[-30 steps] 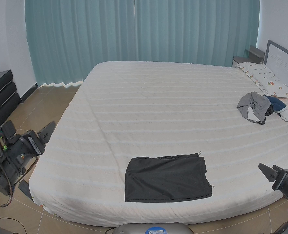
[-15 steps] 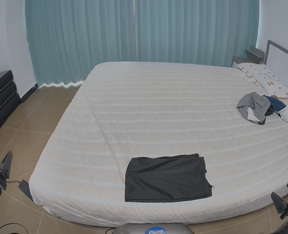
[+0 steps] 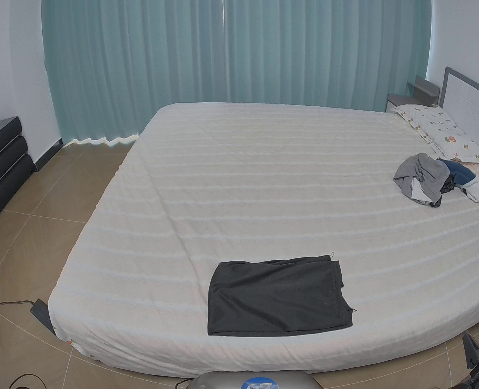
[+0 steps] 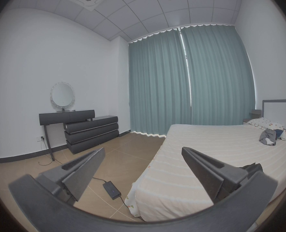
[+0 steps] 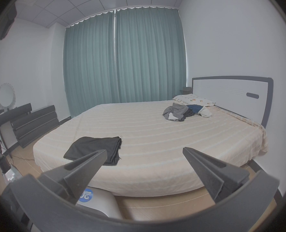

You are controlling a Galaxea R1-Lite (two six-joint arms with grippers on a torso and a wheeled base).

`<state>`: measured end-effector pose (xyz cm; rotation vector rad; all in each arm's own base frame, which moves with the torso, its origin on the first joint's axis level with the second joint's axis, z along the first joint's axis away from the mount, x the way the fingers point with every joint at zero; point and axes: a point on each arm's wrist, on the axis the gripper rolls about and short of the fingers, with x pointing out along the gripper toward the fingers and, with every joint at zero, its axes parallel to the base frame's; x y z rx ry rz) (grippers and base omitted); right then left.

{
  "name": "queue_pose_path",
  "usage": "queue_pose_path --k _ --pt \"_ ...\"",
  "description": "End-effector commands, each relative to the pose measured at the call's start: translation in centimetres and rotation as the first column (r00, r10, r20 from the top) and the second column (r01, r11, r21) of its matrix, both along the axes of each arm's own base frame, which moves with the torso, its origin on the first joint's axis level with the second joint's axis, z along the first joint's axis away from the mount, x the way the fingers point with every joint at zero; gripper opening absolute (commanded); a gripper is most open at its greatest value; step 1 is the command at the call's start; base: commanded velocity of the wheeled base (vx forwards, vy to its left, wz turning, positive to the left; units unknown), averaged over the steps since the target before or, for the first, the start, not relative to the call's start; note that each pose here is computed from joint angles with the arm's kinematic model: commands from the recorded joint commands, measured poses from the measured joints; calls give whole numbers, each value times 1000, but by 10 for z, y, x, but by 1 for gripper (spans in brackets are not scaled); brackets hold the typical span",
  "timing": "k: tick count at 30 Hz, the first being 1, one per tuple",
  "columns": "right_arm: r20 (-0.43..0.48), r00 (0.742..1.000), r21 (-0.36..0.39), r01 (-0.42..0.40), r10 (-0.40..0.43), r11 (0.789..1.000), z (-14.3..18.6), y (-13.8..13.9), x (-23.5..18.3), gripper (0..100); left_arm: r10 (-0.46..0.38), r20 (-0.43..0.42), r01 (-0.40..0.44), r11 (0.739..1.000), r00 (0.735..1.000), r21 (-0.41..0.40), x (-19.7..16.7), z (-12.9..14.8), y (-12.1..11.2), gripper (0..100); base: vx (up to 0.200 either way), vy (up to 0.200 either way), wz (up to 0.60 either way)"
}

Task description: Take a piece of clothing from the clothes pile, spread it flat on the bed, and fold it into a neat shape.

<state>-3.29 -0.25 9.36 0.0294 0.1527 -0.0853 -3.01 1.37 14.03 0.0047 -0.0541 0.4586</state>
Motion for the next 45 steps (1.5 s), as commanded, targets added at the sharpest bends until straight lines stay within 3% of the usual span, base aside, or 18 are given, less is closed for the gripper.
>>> queue_pose_path --k 1,3,8,10,16,18,21,23,30,34,45 --pt "46 999 -14 8 -7 1000 -3 0 -4 100 31 89 -32 999 996 13 -15 -7 -4 100 0 0 0" --pt "30 1000 -18 6 -5 1000 -8 0 -2 100 23 101 -25 999 995 20 -17 -9 -4 100 0 0 0" --pt "101 995 -27 8 -5 1000 -11 1 4 100 -23 76 21 999 997 24 -12 -20 -4 100 0 0 0" --pt "205 979 -54 0 11 999 -12 1 10 100 -101 23 100 995 995 31 -4 -36 -6 100 0 0 0" --pt "199 980 -90 -11 28 996 -12 1 10 100 -223 15 223 974 975 34 5 -52 -9 100 0 0 0" --pt "192 979 -83 -53 68 995 -13 2 10 100 -379 -13 379 925 925 16 7 -60 -12 100 0 0 0" --pt "140 987 -69 -75 85 995 -18 2 10 100 -484 -12 484 875 875 -7 7 -60 -15 100 0 0 0" --pt "133 987 -68 -78 86 995 -18 2 10 100 -509 -10 509 861 861 -7 7 -60 -15 100 0 0 0" --pt "134 987 -68 -79 88 995 -18 2 10 100 -502 -2 502 865 865 -19 7 -60 -15 100 0 0 0" --pt "134 987 -65 -79 87 995 -18 2 10 100 -428 -55 427 903 902 -44 7 -66 -13 100 0 0 0" --pt "136 987 -65 -79 87 995 -18 2 10 100 -430 -61 430 903 901 -15 7 -65 -13 100 0 0 0"
